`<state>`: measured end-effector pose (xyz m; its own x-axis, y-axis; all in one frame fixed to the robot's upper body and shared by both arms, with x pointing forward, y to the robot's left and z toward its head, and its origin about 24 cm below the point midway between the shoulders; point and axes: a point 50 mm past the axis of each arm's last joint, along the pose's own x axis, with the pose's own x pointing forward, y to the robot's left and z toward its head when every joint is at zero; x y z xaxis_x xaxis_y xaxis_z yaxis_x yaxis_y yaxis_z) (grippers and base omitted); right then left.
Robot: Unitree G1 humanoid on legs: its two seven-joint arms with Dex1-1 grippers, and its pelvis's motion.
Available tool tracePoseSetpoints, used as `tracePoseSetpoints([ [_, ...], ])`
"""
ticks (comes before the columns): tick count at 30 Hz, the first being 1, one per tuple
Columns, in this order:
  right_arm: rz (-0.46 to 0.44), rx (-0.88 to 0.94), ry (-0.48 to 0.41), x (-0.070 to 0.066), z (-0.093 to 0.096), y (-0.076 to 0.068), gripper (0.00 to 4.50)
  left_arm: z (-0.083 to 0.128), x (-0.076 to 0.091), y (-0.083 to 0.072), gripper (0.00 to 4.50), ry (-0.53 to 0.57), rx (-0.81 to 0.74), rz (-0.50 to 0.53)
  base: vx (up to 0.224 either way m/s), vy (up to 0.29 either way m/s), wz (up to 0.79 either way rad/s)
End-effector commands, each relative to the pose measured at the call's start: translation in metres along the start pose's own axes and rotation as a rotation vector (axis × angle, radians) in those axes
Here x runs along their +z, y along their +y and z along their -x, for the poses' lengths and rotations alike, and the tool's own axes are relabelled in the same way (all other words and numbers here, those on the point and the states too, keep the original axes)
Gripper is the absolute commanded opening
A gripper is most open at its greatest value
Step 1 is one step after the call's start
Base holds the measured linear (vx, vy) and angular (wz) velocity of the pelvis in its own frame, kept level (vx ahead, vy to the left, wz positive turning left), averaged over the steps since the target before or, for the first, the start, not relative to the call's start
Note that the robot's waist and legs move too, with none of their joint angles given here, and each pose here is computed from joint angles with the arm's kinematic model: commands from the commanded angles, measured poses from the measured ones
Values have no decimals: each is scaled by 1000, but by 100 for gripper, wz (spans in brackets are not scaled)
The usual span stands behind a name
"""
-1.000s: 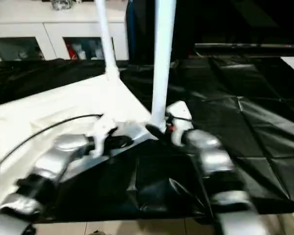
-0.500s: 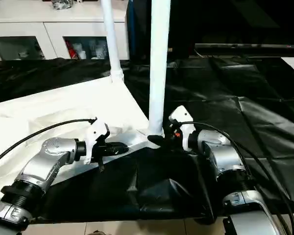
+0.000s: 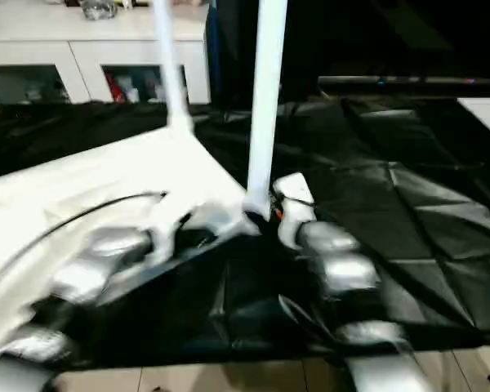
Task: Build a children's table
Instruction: Rotate leg to tighten
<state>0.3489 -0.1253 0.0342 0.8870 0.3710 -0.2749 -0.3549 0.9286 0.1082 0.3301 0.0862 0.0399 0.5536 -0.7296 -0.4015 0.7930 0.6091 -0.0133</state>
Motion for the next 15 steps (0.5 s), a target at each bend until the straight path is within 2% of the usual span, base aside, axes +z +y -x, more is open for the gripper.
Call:
tracePoseSetpoints([
  [1,-65,-117,96,-26,1,-1,275,-5,1,5,0,9,89,15,0,0,0],
  [3,-70,-104,75,-24,-4,11,275,-11,6,1,0,6,87,-6,0,0,0],
  [5,-28,-32,30,-17,-10,29,275,-18,11,-6,0,-9,58,-25,0,0,0],
  [7,-24,-8,10,-14,-11,33,275,-18,12,-7,0,-12,49,-32,0,0,0],
  [8,-25,1,-2,-12,-11,34,330,-18,11,-7,0,-12,45,-36,0,0,0],
  [11,-6,22,-30,-5,-10,29,347,-14,7,-5,0,-8,25,-42,0,0,0],
  [13,37,55,-40,0,-8,21,378,-10,5,-2,0,-9,7,-43,0,0,0],
  [14,51,63,-41,2,-7,19,378,-8,4,-2,0,-9,0,-46,0,0,0],
  [15,96,99,-41,8,-2,7,393,-3,2,0,0,-3,-32,-51,0,0,0],
])
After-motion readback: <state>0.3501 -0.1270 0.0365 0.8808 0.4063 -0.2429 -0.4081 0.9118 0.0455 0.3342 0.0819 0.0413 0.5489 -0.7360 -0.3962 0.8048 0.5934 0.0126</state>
